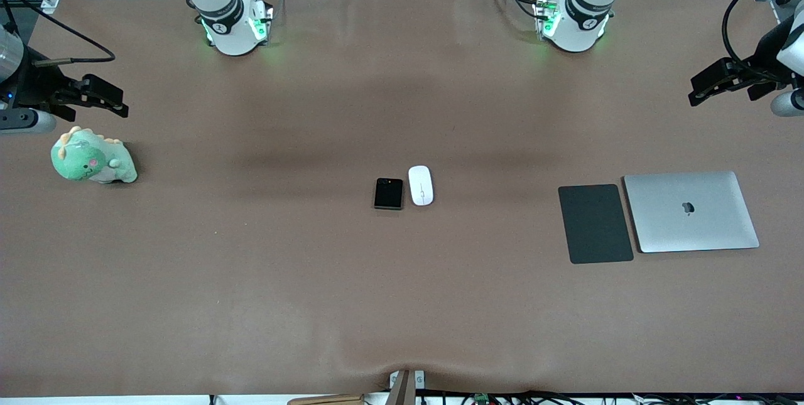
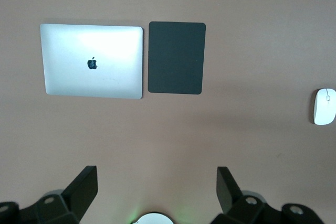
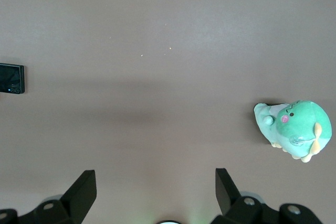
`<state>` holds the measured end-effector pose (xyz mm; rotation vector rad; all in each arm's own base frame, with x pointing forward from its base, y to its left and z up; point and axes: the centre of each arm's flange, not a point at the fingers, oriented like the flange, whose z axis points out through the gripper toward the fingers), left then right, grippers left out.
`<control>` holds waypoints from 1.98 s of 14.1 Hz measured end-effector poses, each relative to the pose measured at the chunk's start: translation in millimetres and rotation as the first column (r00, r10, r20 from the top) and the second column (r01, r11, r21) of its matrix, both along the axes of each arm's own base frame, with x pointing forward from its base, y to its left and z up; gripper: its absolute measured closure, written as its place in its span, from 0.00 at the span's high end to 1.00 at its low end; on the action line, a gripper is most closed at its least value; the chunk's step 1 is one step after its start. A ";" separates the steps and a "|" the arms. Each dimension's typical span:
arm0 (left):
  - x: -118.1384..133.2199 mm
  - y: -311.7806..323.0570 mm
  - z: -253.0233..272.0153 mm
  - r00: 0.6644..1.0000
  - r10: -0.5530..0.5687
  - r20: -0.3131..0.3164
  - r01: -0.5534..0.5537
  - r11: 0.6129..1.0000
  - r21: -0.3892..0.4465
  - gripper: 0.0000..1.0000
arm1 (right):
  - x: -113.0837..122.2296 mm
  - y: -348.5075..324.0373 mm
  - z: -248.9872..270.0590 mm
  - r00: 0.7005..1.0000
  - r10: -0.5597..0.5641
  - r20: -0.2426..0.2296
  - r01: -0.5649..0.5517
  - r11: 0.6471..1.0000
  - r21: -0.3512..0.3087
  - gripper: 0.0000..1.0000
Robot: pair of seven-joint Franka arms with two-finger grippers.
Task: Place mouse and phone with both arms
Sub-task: 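Move the left gripper from the mouse pad toward the white mouse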
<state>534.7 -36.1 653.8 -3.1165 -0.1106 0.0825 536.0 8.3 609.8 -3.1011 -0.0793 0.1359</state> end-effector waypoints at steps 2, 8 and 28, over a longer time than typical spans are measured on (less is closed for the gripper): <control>0.0 0.0 0.0 1.000 0.000 0.000 0.000 1.000 0.000 1.00 | 0.0 0.0 0.0 1.000 0.000 0.000 0.000 1.000 0.000 1.00; 8.1 -1.7 -12.1 1.000 -0.003 -0.021 0.003 1.000 -0.001 1.00 | 0.4 0.1 -0.2 1.000 0.000 0.001 0.000 1.000 0.000 1.00; 87.1 -306.1 -350.2 0.999 -0.027 0.019 0.029 0.997 -0.074 1.00 | 1.6 5.1 -3.2 1.000 0.009 0.000 -0.009 1.000 0.000 1.00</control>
